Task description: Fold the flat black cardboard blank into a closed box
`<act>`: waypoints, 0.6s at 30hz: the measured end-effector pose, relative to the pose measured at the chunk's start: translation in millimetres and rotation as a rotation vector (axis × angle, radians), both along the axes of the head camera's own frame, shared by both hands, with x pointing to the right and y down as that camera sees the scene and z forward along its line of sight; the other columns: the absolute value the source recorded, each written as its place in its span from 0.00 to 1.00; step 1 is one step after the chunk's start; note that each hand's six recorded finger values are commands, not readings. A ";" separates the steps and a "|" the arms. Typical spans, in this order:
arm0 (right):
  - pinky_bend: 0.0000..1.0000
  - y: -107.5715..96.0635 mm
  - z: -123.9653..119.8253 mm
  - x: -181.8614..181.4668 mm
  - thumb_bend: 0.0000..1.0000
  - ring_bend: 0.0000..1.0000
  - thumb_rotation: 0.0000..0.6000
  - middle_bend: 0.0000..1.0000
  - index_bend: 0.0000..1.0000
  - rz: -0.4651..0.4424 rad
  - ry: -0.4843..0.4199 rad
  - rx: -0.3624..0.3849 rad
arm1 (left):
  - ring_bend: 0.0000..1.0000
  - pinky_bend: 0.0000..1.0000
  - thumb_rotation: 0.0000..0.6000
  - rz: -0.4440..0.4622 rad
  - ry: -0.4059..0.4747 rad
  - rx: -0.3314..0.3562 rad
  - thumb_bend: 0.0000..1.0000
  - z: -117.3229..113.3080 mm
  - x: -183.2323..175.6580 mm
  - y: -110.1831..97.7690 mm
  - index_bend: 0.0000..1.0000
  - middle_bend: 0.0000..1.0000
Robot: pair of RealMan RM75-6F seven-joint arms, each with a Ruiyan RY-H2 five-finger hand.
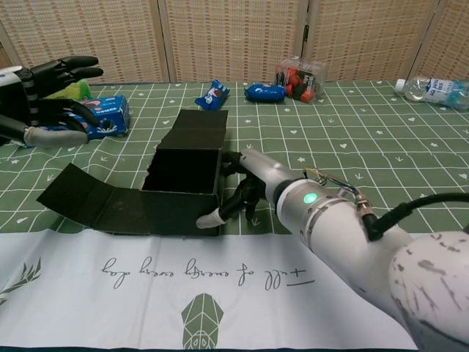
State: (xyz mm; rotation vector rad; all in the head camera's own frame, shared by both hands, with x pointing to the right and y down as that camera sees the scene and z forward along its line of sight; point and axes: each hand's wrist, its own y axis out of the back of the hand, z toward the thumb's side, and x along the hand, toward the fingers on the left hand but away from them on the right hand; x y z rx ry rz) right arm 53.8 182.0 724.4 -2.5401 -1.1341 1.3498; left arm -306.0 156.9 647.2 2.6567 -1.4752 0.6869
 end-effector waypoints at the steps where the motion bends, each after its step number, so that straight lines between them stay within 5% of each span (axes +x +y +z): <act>1: 0.64 -2.1 -1.0 1.7 0.37 0.58 1.00 0.38 0.26 0.011 -0.007 -0.002 | 0.46 0.43 1.00 -0.017 -0.006 0.013 0.15 -1.5 -2.3 -2.0 0.11 0.02; 15: 0.67 -30.8 -23.5 48.9 0.43 0.61 1.00 0.44 0.33 0.283 -0.239 -0.097 | 0.56 0.52 1.00 -0.211 -0.230 0.305 0.15 -23.2 -41.4 -12.5 0.15 0.10; 18: 0.67 -37.5 -32.1 62.0 0.43 0.61 1.00 0.44 0.33 0.350 -0.305 -0.107 | 0.45 0.52 1.00 -0.231 -0.278 0.314 0.15 -17.6 -50.2 -10.9 0.10 0.10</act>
